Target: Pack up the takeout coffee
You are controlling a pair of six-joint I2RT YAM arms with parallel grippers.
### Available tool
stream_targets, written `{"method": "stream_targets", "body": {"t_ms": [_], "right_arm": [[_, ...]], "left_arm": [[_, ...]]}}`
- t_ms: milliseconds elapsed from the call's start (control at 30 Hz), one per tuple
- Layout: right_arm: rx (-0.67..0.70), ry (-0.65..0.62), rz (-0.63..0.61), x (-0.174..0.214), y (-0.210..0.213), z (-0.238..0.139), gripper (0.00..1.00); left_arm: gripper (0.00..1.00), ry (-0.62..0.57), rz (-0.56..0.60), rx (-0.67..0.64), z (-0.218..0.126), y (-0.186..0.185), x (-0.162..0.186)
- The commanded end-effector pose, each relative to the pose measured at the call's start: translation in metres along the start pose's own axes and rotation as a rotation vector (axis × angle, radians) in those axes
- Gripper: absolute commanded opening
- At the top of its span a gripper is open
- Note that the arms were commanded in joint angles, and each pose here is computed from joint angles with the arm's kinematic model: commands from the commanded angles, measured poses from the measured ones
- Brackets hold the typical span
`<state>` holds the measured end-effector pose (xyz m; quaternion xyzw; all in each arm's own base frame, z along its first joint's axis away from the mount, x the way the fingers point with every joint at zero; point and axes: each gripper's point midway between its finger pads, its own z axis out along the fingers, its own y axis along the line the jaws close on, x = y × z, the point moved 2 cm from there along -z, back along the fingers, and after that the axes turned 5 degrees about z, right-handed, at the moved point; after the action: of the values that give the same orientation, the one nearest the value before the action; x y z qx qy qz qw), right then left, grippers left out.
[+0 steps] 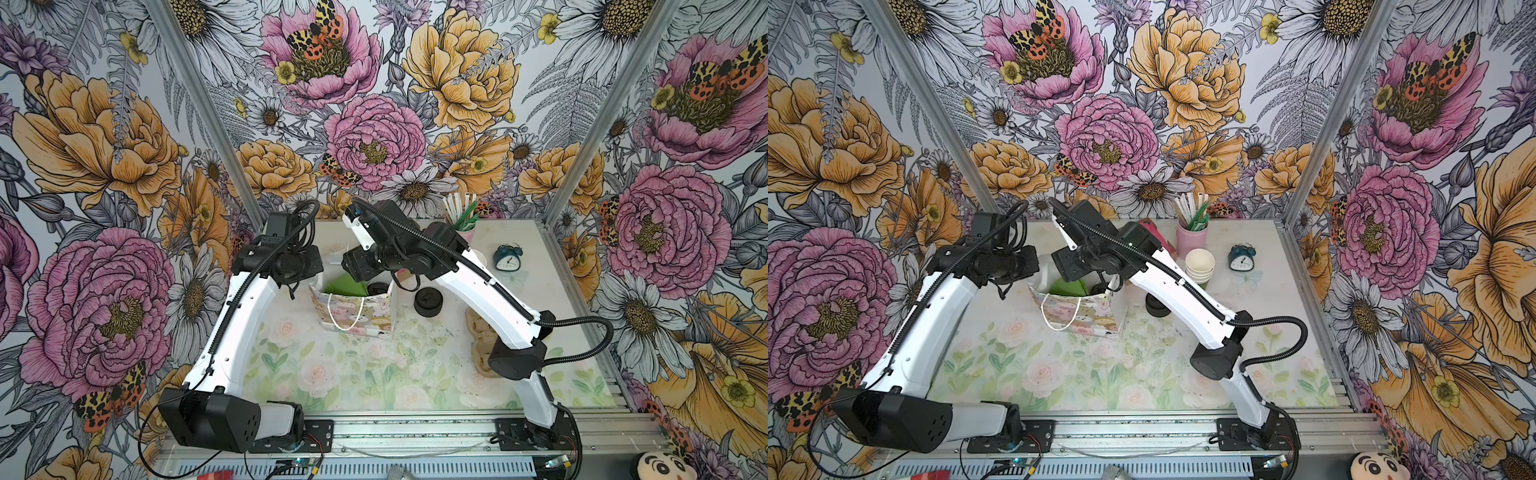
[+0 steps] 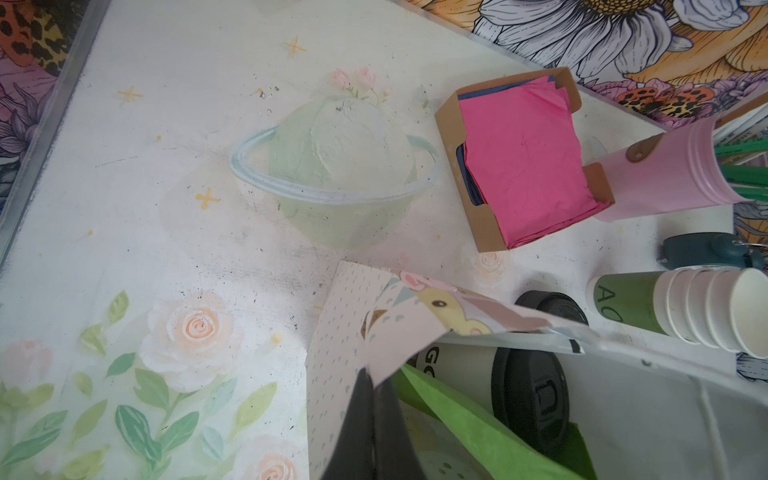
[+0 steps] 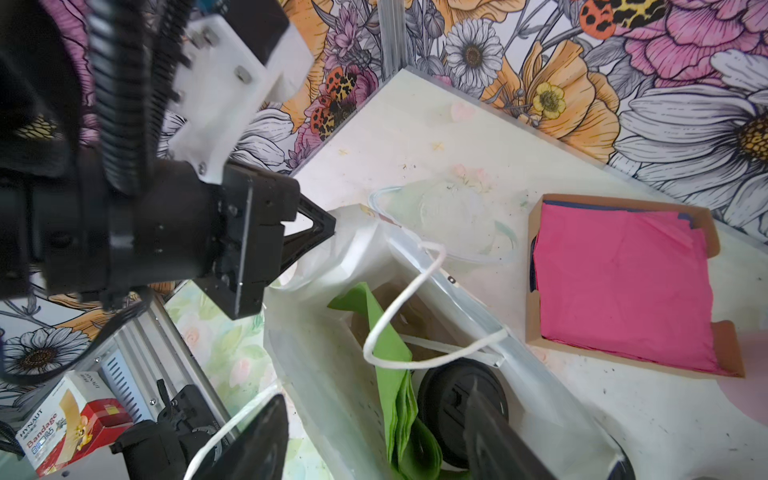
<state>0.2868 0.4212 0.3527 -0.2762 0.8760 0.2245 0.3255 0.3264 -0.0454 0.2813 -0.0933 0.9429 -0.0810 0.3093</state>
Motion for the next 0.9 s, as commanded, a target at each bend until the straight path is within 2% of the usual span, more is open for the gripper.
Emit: {"method": "stream_targets", "body": {"t_ms": [0,233,367,567,733,867], "right_arm": [[0.026,0.027,0.002,0.009,-0.008,-0.003,0.63],[0.047,0.079,0.005,0.022,-0.013,0.015,0.52],[0.029,0.077,0.008,0.019,-0.01,0.018,0.5],[0.004,0.042,0.006,0.009,-0.005,0.011,0.5],[-0.029,-0.046,0.007,-0.013,0.001,-0.012,0.57],[-0.033,-0.145,0.001,-0.035,0.0,-0.039,0.66]], "left_arm": [[0.0,-0.032,-0.001,0.038,-0.007,-0.008,-0.008],[0.06,-0.044,-0.002,0.039,-0.012,-0.008,-0.009],[0.16,-0.061,-0.006,0.047,-0.017,-0.008,-0.013],[0.4,-0.117,-0.023,0.071,-0.036,-0.011,-0.024],[0.48,-0.194,-0.045,0.088,-0.062,-0.01,-0.035],[0.61,-0.294,-0.05,0.083,-0.093,-0.008,-0.049]]}}
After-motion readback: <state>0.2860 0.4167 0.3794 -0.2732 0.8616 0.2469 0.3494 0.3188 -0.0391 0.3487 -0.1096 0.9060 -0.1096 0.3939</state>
